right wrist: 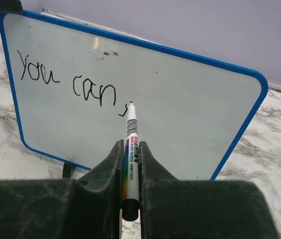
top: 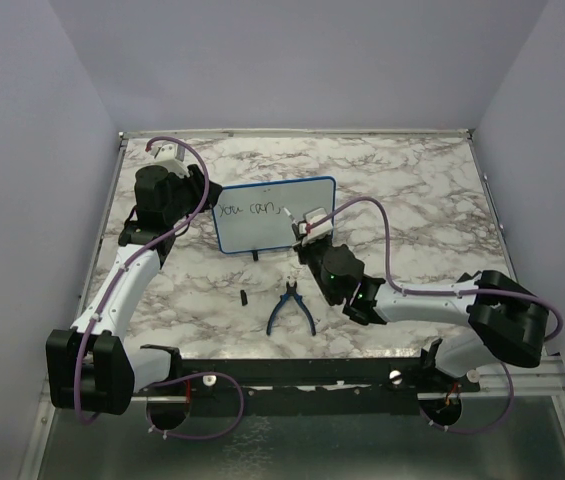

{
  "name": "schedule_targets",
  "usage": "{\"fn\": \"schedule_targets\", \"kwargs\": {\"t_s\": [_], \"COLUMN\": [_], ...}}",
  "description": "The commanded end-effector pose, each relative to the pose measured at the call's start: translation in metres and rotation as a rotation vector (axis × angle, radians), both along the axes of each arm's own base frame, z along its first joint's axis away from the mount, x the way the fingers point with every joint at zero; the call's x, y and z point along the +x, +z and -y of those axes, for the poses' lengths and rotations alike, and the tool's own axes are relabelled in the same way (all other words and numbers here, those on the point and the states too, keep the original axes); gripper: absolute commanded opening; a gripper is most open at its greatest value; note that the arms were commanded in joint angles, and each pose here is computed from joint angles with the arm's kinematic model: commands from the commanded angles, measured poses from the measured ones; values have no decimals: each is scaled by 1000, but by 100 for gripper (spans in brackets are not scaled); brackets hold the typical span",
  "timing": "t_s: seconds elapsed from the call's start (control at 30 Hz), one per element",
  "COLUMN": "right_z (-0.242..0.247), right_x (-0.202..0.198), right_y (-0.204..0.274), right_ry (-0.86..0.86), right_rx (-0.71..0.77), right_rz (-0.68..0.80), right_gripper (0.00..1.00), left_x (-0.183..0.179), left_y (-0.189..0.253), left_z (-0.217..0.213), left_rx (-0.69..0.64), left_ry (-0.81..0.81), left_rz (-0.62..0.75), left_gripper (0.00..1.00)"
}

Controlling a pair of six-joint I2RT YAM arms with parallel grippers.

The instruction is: Write a sentence on the whiteboard

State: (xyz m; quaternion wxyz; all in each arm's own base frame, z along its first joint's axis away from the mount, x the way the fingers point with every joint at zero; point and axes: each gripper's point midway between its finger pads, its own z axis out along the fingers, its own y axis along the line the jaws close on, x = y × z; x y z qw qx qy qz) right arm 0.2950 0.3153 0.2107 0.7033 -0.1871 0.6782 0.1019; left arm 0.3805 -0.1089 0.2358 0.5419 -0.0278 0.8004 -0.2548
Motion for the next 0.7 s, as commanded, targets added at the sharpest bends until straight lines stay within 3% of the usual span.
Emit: {"fn": "schedule_targets", "kwargs": {"t_s": [0.0, 0.67], "right_z": [4, -3], "right_x": [6, 15], "right_y": [4, 8], "right_ry": [-61, -60], "right_rx": [8, -8], "right_rz": [22, 54], "right_gripper": [1, 1], "left_x": [-8, -8], "left_y": [-4, -5], "left_z": [5, 5], "left_rx": [0, -1], "left_ry": [-31, -34], "left_rz": [-13, -16], "left_gripper": [40, 40]}}
